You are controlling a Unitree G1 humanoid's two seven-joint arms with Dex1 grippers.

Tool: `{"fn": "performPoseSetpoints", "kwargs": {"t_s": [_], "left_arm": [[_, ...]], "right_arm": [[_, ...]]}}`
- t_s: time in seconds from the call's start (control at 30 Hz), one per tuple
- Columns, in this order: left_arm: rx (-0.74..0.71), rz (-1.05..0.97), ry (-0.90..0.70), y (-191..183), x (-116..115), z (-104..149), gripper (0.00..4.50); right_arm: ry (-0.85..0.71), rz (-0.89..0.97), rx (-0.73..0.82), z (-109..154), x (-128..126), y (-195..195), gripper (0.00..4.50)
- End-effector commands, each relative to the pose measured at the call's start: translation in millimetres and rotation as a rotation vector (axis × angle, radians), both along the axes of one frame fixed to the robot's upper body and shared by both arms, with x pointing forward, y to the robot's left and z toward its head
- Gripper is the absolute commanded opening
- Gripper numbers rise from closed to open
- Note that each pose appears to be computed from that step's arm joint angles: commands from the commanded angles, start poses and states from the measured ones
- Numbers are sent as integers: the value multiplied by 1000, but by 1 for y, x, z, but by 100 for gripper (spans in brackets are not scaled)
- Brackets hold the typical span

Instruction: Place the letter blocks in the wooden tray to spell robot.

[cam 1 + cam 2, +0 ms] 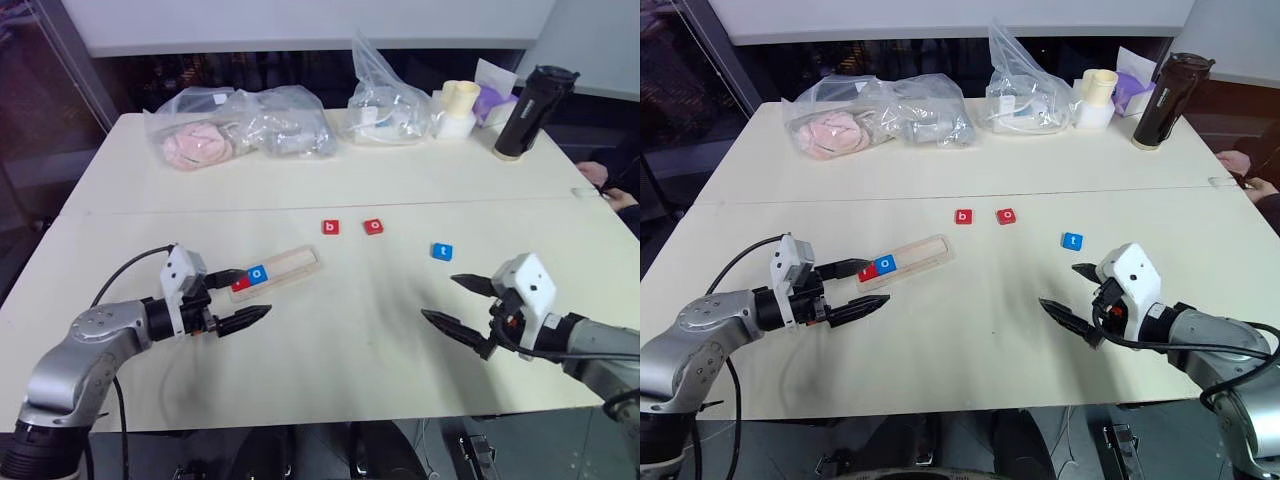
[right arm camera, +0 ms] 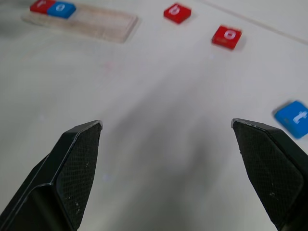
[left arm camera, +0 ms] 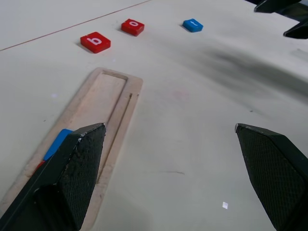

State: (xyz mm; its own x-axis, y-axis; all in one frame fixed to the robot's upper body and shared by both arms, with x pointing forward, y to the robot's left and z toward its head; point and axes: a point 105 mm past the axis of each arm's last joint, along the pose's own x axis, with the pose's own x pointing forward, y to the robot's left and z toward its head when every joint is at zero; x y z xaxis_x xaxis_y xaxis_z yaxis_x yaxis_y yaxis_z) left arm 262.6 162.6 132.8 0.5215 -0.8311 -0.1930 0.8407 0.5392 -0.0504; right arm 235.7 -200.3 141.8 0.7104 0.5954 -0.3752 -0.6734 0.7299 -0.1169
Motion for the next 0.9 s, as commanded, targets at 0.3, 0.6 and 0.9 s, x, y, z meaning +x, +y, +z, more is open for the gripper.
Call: {"fn": "performPoseSetpoints", "kwargs": {"t_s": [0.3,0.6,0.9], "left_arm": [[8,-28,-39,-1,-2,14,450],[31,-39,-58,1,3,16,450],[82,-14,-94,12,14,17,450]], "right_arm": [[-33,8,-31,8,-1,-7,444],[-39,10,-42,8,0,-8,444],[-58,24,-36,8,5,-1,444]]}}
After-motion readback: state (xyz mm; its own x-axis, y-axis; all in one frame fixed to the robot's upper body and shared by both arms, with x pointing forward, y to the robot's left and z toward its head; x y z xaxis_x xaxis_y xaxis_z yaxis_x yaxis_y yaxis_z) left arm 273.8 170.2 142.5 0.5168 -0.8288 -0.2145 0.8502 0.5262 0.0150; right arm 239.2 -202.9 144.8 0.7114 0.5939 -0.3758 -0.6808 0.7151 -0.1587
